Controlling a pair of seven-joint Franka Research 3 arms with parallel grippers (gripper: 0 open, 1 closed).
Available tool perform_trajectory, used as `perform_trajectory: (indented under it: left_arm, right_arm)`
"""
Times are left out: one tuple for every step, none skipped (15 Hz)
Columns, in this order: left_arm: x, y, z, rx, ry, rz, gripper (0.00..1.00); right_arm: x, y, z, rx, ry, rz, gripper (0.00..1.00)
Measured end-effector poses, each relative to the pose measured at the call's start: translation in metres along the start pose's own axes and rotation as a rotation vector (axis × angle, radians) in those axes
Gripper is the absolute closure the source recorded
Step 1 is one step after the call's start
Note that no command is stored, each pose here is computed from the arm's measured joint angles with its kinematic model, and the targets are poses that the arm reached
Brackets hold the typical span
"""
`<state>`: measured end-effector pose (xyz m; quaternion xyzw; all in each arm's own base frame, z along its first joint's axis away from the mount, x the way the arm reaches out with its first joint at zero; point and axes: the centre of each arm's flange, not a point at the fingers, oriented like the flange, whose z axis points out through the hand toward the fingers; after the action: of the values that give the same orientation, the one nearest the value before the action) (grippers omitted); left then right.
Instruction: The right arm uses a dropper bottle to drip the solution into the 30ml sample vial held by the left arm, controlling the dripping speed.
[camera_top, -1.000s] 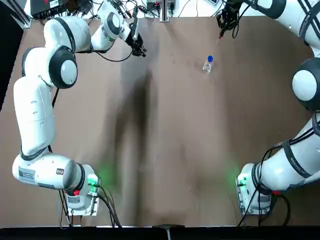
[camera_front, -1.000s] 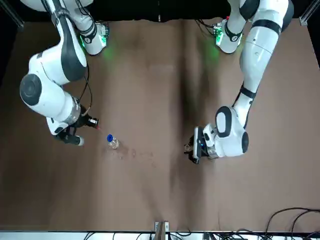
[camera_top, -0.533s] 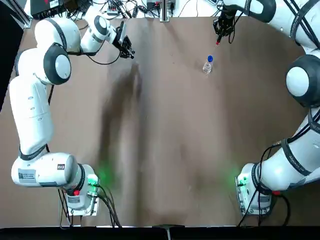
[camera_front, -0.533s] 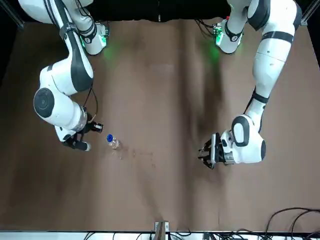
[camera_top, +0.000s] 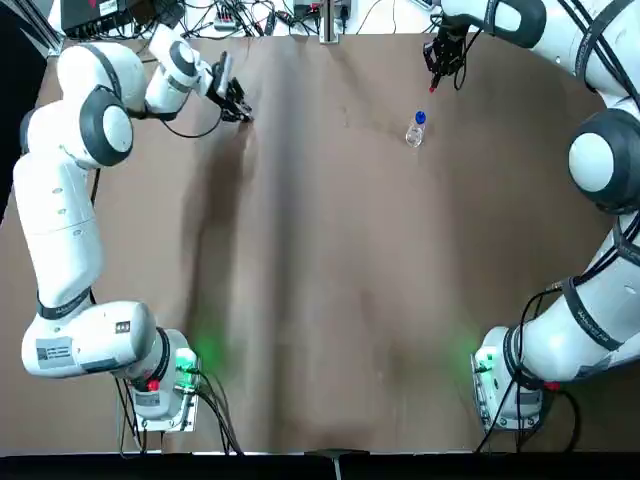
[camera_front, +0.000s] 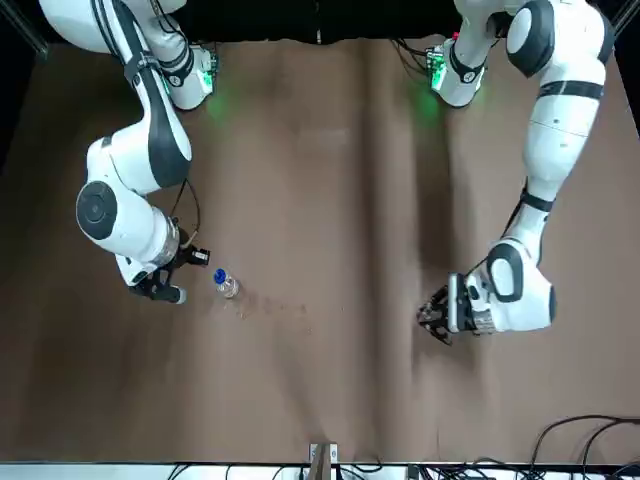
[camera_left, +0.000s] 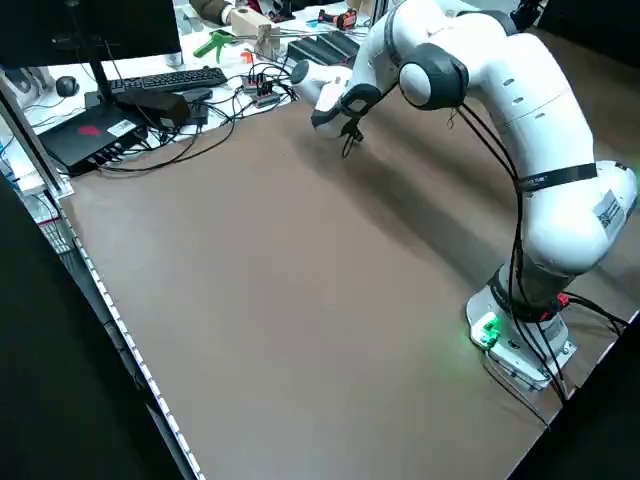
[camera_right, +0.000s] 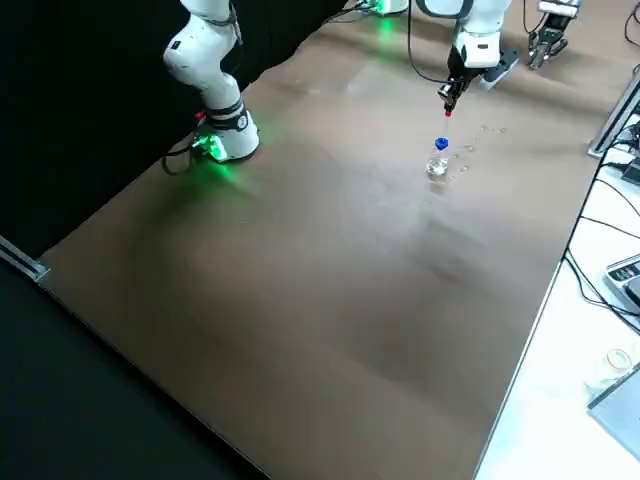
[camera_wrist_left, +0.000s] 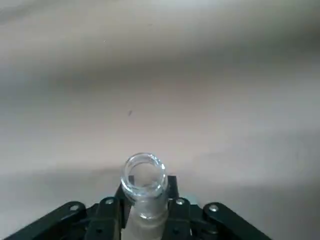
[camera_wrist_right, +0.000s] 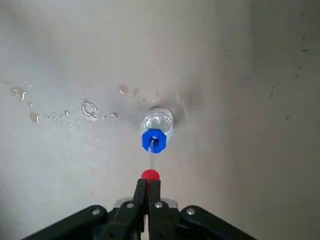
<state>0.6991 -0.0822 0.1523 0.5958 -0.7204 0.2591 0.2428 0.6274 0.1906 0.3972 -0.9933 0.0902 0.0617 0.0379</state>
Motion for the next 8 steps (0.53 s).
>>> perform_trajectory:
  left_arm:
    - [-0.011, 0.001, -0.010, 0.014, -0.001, -0.007, 0.69]
    - [-0.021, 0.002, -0.018, 0.023, -0.001, -0.012, 0.69]
    - [-0.024, 0.002, -0.022, 0.026, 0.000, -0.015, 0.69]
    - [-0.024, 0.002, -0.022, 0.026, 0.000, -0.016, 0.69]
    - [-0.021, 0.002, -0.020, 0.024, 0.002, -0.013, 0.69]
    - [-0.017, 0.001, -0.016, 0.019, 0.006, -0.011, 0.69]
    - [-0.010, 0.001, -0.011, 0.013, 0.011, -0.012, 0.69]
    - [-0.001, 0.000, -0.004, 0.004, 0.015, -0.015, 0.69]
  right_arm:
    - [0.000, -0.001, 0.001, 0.000, 0.000, -0.002, 0.96]
    - [0.000, -0.002, 0.002, 0.000, 0.001, -0.003, 0.96]
    - [0.000, -0.003, 0.004, 0.000, 0.000, -0.004, 0.96]
    - [0.001, -0.003, 0.006, -0.001, -0.001, -0.004, 0.96]
    - [0.001, -0.003, 0.008, -0.002, -0.002, -0.004, 0.96]
    - [0.002, -0.003, 0.009, -0.002, -0.002, -0.003, 0.96]
    - [0.002, -0.003, 0.011, -0.003, -0.003, -0.003, 0.96]
    - [0.003, -0.003, 0.012, -0.005, -0.004, -0.004, 0.96]
